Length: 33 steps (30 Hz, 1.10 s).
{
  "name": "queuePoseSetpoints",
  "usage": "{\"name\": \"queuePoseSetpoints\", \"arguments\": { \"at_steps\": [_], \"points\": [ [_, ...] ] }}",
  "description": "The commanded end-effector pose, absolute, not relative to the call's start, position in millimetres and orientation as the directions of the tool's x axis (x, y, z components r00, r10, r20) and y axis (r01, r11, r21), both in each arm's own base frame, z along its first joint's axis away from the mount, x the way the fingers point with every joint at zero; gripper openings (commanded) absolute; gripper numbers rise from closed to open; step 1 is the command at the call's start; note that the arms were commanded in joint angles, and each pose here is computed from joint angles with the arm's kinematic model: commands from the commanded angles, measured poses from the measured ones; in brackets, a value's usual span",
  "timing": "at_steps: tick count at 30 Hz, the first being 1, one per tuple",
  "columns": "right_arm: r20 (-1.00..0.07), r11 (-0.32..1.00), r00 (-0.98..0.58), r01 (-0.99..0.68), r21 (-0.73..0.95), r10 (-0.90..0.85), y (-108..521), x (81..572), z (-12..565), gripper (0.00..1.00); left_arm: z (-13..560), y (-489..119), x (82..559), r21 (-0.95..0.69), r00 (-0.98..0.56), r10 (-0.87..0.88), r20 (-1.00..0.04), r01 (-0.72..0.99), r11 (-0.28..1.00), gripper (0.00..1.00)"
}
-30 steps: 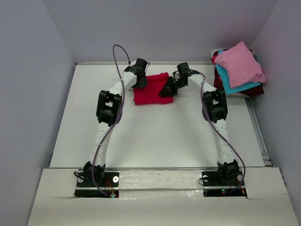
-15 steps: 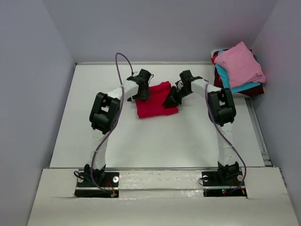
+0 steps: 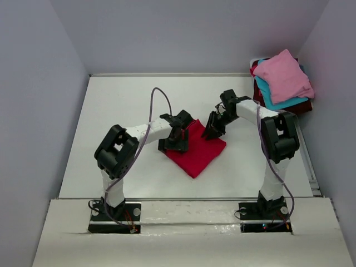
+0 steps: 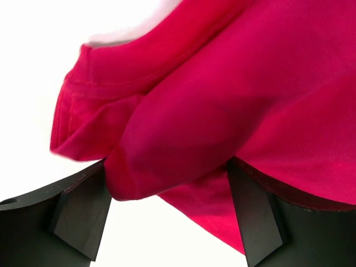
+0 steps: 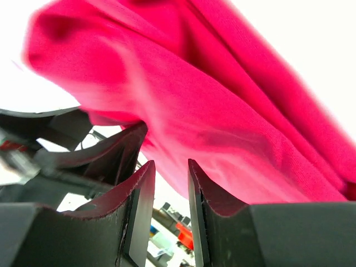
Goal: Fold and stack the t-shirts
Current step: Fold the tshirt
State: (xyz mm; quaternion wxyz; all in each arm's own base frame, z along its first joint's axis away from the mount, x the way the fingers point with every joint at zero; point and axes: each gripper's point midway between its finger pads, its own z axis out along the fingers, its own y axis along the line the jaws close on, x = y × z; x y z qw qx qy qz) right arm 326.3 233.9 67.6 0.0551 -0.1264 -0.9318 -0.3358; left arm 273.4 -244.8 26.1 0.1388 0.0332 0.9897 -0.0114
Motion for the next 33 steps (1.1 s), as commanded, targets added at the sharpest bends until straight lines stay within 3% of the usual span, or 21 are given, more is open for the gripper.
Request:
{"name": "queuePoseSetpoints", "arguments": {
  "at_steps": [1,15,33],
  "points": [
    [0.071,0.760,-0.985,0.165,0.629,0.155,234,327,103,0.36,56,-228,256,-0.024,-0.966,0.007,-0.259,0.014,1.000,0.91],
    [0.066,0.721,-0.987,0.150,0.676,0.144,250,354,106,0.36,141,-241,284,-0.086,-0.916,-0.011,-0.400,0.025,0.996,0.91],
    [0.062,0.667,-0.991,0.128,0.734,0.122,287,425,95,0.36,48,-228,274,0.058,-0.963,0.055,-0.263,0.041,0.997,0.91]
  ]
}}
